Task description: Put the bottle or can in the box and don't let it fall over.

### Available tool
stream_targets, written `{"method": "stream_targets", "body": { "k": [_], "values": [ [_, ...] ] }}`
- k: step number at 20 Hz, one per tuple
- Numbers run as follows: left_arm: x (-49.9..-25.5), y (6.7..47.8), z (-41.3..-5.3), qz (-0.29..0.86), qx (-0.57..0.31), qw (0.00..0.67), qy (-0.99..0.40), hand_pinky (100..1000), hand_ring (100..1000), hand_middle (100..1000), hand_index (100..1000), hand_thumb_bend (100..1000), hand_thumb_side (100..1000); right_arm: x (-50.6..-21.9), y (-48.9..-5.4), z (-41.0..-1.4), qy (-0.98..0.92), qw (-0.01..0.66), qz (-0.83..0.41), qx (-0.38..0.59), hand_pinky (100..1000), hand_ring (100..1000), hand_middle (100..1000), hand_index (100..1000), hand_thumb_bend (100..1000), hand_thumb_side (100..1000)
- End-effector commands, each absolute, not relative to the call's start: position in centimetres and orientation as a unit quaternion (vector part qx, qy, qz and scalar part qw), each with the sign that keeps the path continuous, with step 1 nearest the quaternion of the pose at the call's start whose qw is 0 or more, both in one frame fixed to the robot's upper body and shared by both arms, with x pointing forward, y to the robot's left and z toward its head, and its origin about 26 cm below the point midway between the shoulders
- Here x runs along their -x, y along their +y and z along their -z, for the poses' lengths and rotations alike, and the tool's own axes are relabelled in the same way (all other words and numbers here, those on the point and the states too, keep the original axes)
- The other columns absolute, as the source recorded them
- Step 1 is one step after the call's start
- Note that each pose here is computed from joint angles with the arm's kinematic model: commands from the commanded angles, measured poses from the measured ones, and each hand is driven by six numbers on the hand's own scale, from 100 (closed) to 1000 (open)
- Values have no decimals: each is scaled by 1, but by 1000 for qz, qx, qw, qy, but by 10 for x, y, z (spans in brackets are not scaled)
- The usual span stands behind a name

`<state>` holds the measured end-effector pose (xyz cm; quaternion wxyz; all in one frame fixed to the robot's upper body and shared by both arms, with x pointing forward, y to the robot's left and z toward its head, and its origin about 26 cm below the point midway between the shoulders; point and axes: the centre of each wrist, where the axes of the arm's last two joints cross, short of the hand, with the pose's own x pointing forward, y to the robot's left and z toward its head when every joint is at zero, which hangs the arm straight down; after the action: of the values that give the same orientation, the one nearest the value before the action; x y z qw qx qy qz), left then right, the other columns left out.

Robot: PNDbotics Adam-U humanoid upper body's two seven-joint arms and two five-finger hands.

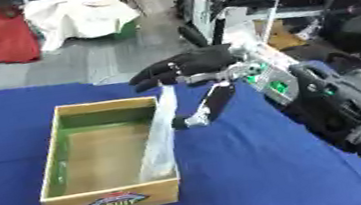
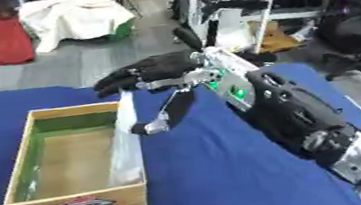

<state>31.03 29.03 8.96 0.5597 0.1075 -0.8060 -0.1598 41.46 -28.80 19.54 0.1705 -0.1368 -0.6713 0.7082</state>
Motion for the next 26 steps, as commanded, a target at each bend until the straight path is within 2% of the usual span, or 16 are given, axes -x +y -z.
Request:
{"method": "stream_targets", "body": {
  "k": [1,7,8,9,14,17,19,22,26],
  "values": [
    [-310,295,-96,163,-119,551,-810,672,563,511,876,315,761,-419,-302,-201,-641,138,-748,105,798,1000,1000,1000,100,748],
    [-311,294,-97,161,-120,549,-811,672,564,512,876,313,761,-424,-309,-200,-677,179,-709,86,786,1000,1000,1000,100,731],
    [-311,294,-97,160,-120,550,-811,672,564,513,876,311,760,-423,-315,-198,-680,192,-703,86,784,1000,1000,1000,100,664],
    [-311,295,-97,158,-121,550,-811,672,564,513,876,314,761,-421,-322,-195,-683,205,-696,87,784,1000,1000,1000,100,736],
    [-310,298,-96,143,-129,552,-811,672,564,513,875,312,760,-405,-370,-164,-717,312,-616,98,758,1000,1000,1000,100,778],
    [-309,300,-95,134,-135,553,-811,671,564,513,875,310,759,-373,-407,-127,-773,391,-492,89,733,1000,1000,1000,100,789],
    [-308,302,-95,128,-139,554,-811,670,563,512,874,307,757,-351,-420,-108,-811,435,-383,80,715,1000,1000,1000,100,758],
    [-306,306,-93,118,-147,555,-810,668,561,509,872,304,755,-322,-412,-80,-848,488,-204,25,705,1000,1000,1000,100,750],
    [-303,308,-92,114,-153,556,-809,668,561,510,872,304,753,-293,-392,-70,-857,507,-93,-29,704,1000,1000,1000,100,749]
  ]
}}
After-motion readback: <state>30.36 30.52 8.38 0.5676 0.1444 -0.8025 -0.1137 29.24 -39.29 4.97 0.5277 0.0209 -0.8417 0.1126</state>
